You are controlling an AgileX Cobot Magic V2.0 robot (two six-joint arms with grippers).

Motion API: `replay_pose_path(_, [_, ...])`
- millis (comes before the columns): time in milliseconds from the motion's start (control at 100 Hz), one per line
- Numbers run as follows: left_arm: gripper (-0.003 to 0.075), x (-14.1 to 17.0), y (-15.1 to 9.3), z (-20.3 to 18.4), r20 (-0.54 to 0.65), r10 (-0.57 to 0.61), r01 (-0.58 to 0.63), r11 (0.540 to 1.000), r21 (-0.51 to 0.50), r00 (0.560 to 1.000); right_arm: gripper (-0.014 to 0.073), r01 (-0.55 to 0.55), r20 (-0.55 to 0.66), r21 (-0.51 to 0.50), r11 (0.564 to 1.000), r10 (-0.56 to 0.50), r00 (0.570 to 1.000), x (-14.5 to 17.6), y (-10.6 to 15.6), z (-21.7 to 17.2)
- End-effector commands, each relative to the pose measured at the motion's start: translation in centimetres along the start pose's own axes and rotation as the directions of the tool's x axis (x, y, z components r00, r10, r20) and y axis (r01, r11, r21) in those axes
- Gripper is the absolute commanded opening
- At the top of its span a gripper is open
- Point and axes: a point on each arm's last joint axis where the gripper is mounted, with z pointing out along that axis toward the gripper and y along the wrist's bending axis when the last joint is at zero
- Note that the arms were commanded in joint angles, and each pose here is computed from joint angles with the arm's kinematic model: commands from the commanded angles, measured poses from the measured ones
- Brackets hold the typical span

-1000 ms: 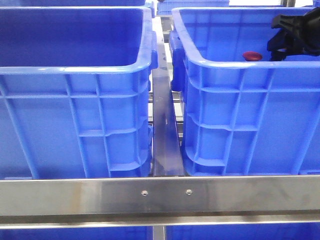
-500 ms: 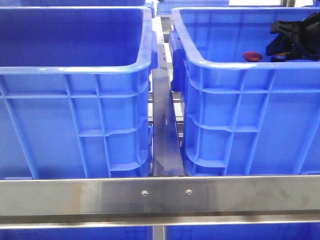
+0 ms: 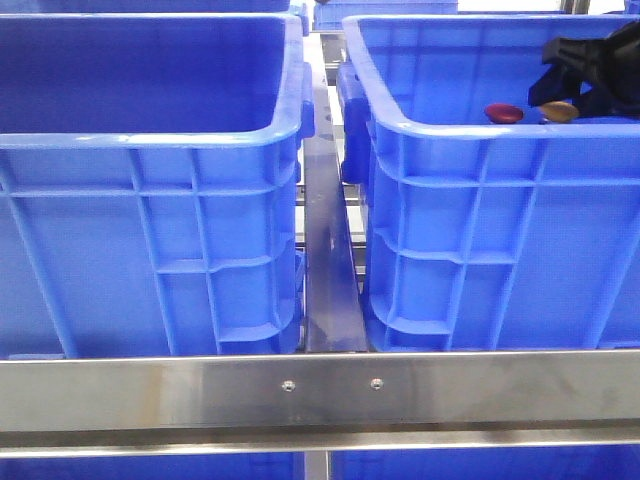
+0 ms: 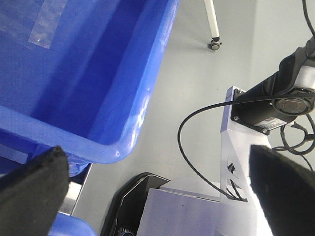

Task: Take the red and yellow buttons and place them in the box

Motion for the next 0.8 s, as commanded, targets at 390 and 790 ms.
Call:
replay_pose_path(390, [0.0676, -1.4, -1.7, -1.7, 0.109, 0.029, -0.030, 1.000, 0.008, 0.994, 0.0290, 0.045, 0.150, -0.053, 0.998, -0.037, 0.988, -3.3, 4.1, -8.9])
replay_pose_path(790, [0.0176, -0.3, -1.5, -1.6, -0.016, -0.047, 0.047, 0.999, -0.017, 0.999, -0.0060, 0.138, 0.217, -0.051, 0.989, -0.124, 0.968, -1.9, 7.2, -16.8])
